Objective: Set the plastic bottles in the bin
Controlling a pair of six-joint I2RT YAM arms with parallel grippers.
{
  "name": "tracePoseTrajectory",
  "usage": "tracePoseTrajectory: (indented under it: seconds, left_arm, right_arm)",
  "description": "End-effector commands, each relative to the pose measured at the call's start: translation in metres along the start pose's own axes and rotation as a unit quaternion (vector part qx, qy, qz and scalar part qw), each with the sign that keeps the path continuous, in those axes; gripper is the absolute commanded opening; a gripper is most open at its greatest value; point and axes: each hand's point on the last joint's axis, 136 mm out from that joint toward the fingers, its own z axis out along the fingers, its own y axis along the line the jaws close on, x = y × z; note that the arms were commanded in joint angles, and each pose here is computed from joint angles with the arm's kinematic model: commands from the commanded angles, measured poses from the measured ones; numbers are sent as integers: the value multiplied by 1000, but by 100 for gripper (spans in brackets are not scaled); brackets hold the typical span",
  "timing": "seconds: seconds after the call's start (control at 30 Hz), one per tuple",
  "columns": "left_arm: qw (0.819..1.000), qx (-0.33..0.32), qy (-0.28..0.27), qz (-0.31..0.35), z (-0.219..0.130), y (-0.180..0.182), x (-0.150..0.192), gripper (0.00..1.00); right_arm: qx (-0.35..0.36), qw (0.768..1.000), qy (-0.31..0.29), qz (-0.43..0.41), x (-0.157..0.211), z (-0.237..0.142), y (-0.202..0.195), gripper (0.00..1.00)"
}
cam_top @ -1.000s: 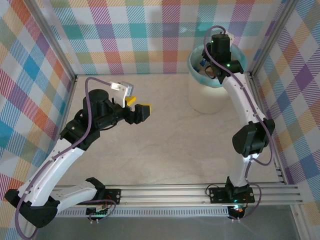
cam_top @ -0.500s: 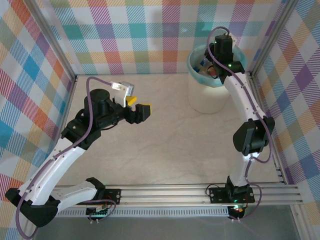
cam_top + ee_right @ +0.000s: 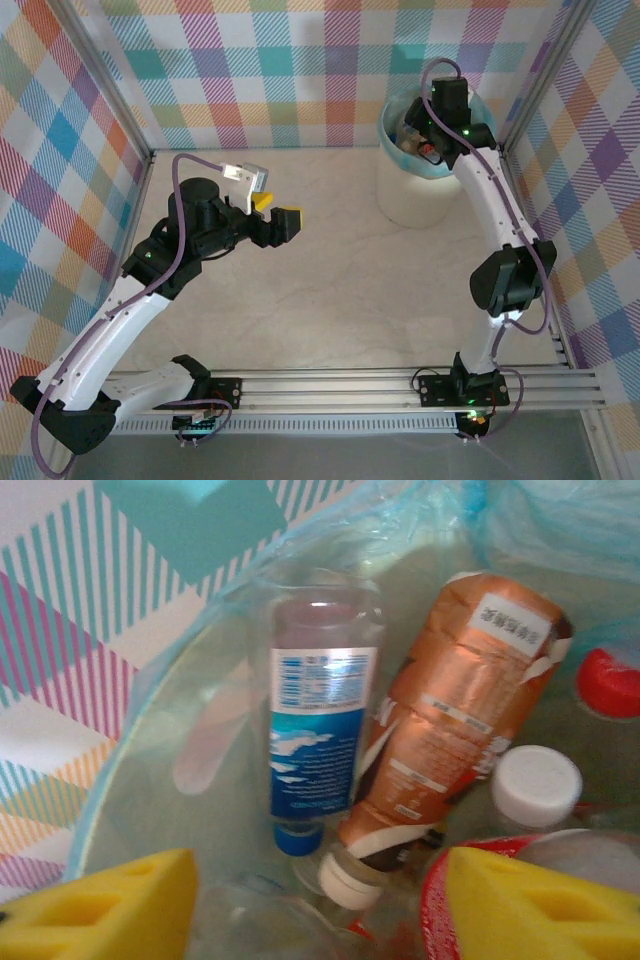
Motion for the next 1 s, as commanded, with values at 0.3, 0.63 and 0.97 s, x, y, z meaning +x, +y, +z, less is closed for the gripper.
tracePoseTrajectory:
  seconds: [0.3,0.63,0.97]
  left_arm:
    - [998,-59,-27,-5,-19,16,-14,86]
    - [997,-63,-27,-22,-21,18,-12,86]
    - [996,-80,-23,-32,-27,24,-3,86]
  right_arm:
    - [-36,998,-23,-52,-24,-78,23,72]
    - [-92,990,22,-103,-6,-28,70,47]
    - [-18,981,143,-129,74,35,32,39]
